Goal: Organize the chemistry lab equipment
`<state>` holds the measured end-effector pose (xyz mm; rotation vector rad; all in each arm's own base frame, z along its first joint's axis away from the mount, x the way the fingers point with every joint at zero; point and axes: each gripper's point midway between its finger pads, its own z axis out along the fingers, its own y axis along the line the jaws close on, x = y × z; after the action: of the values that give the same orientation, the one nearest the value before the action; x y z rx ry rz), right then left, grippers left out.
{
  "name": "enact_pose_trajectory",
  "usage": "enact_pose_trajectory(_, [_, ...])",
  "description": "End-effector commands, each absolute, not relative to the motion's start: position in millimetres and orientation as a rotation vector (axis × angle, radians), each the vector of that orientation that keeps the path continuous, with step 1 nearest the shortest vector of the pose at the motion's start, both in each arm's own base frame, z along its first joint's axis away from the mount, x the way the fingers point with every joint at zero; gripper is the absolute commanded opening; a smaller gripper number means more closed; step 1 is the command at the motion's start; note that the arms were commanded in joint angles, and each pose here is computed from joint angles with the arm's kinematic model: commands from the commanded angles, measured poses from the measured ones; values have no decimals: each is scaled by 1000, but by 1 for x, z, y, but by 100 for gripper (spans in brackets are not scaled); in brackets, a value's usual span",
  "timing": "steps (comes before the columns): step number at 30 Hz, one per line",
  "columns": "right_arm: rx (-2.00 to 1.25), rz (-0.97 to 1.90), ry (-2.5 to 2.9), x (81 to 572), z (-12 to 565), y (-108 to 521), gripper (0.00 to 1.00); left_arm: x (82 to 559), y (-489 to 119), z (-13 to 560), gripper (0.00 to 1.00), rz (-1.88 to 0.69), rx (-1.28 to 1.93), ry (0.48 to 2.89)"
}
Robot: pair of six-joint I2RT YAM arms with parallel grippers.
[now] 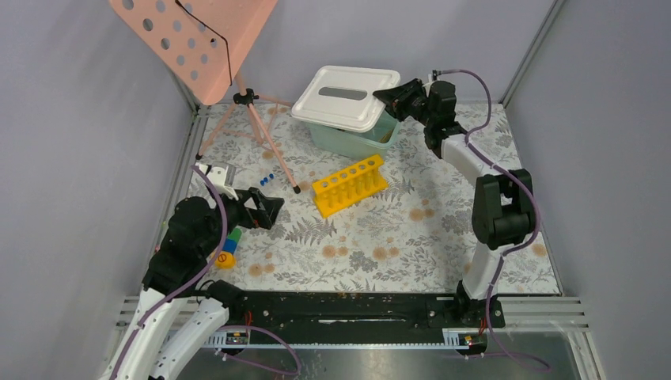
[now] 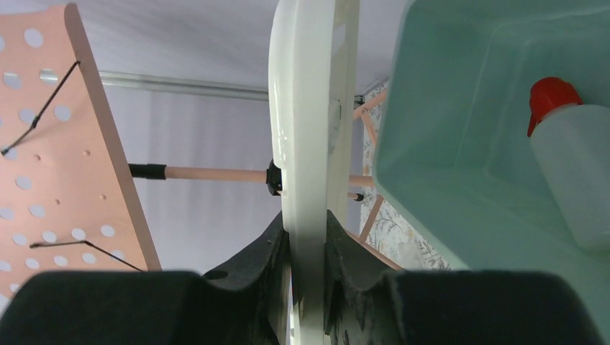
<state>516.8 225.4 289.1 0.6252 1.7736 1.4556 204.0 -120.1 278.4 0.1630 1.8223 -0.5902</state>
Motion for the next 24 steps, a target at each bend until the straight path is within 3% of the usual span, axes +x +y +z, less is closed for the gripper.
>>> enact_pose_trajectory(1, [576,1580,1634,529,343,216,0,209,-113,295,99,-545,141,1781])
enact_pose_trajectory(12, [699,1596,1793,547,272,196,1,213,-112,290,99,-529,137,1798])
enact_pose_trajectory(24, [701,1647,1871,548,244,192,3,218,-110,284,99,-502,122,1825])
